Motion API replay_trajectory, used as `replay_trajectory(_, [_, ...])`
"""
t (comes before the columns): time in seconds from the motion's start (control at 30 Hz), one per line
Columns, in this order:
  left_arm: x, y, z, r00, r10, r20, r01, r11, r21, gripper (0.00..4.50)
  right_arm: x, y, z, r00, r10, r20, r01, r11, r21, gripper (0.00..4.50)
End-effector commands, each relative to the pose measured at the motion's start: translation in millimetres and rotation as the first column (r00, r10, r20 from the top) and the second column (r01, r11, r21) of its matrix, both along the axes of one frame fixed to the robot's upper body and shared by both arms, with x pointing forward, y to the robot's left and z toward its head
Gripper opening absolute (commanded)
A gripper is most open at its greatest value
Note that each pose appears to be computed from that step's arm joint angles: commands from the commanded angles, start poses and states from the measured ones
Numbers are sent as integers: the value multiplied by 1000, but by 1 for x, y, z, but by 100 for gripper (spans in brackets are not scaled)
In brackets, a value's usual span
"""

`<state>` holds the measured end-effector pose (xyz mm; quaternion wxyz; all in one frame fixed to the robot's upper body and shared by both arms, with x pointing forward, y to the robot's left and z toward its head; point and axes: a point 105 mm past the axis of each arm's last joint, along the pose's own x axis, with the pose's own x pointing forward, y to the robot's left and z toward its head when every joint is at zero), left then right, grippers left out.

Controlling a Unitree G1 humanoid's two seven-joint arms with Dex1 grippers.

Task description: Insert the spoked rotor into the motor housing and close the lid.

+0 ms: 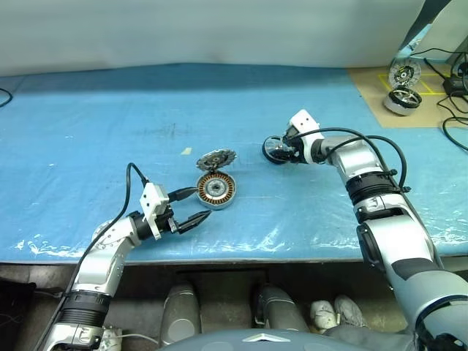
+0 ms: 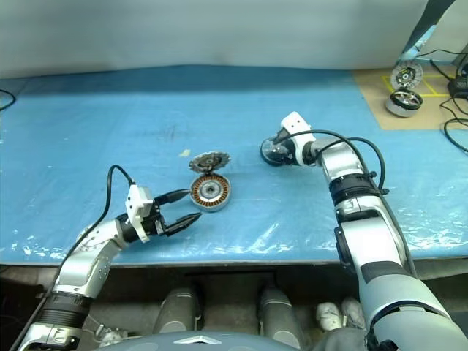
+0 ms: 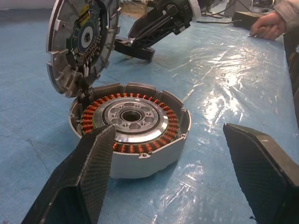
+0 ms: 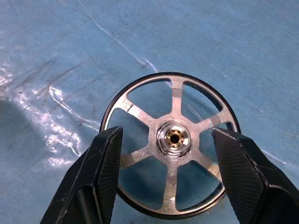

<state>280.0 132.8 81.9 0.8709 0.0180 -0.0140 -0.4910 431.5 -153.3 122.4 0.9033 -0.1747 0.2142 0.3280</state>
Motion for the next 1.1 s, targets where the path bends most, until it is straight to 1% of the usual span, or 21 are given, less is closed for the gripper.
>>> replay_trajectory(0.03, [1, 0, 9, 999, -10, 38, 10, 1000, 2, 387, 2, 2, 15, 998, 18, 58, -19, 1000, 7, 318])
replay_trajectory(0.1, [1, 0, 10, 999, -11, 39, 11, 1000, 5, 387, 1, 0, 12, 998, 19, 56, -18, 1000, -19, 318])
replay_trajectory(0.27, [2, 0, 12, 999, -11, 40, 11, 1000, 5, 387, 0, -3, 5, 999, 10, 44, -9, 999, -37, 318])
replay_trajectory(0.4, [2, 0, 12, 999, -11, 39, 11, 1000, 5, 387, -4, 3, 0, 998, 54, 39, -51, 997, -65, 318])
replay_trajectory(0.5, [2, 2, 10, 999, -9, 37, 9, 1000, 6, 387, -6, 5, -3, 998, 64, 29, -62, 996, -69, 257])
replay_trajectory(0.6, [3, 3, 8, 999, -6, 37, 6, 1000, 7, 387, -8, 6, -6, 997, 77, 24, -75, 994, -78, 153])
replay_trajectory(0.63, [3, 4, 7, 999, -5, 37, 5, 1000, 8, 387, -8, 6, -6, 997, 80, 23, -77, 993, -85, 129])
replay_trajectory(0.67, [3, 4, 7, 999, -5, 38, 5, 1000, 9, 387, -8, 6, -7, 997, 80, 23, -78, 993, -90, 121])
replay_trajectory(0.83, [5, 5, 7, 999, -2, 43, 2, 1000, 7, 387, -11, 3, -3, 995, 95, 35, -91, 991, -99, 121])
replay_trajectory(0.93, [5, 4, 14, 999, -10, 51, 10, 1000, -13, 387, -21, 5, 10, 987, 142, 69, -141, 990, -13, 121])
replay_trajectory(1.0, [5, 2, 19, 998, -25, 54, 26, 999, -30, 387, -32, 7, 16, 979, 183, 94, -188, 981, 43, 121])
replay_trajectory(1.1, [4, -1, 28, 997, -46, 54, 49, 997, -52, 387, -59, 12, 25, 956, 274, 108, -287, 949, 132, 121])
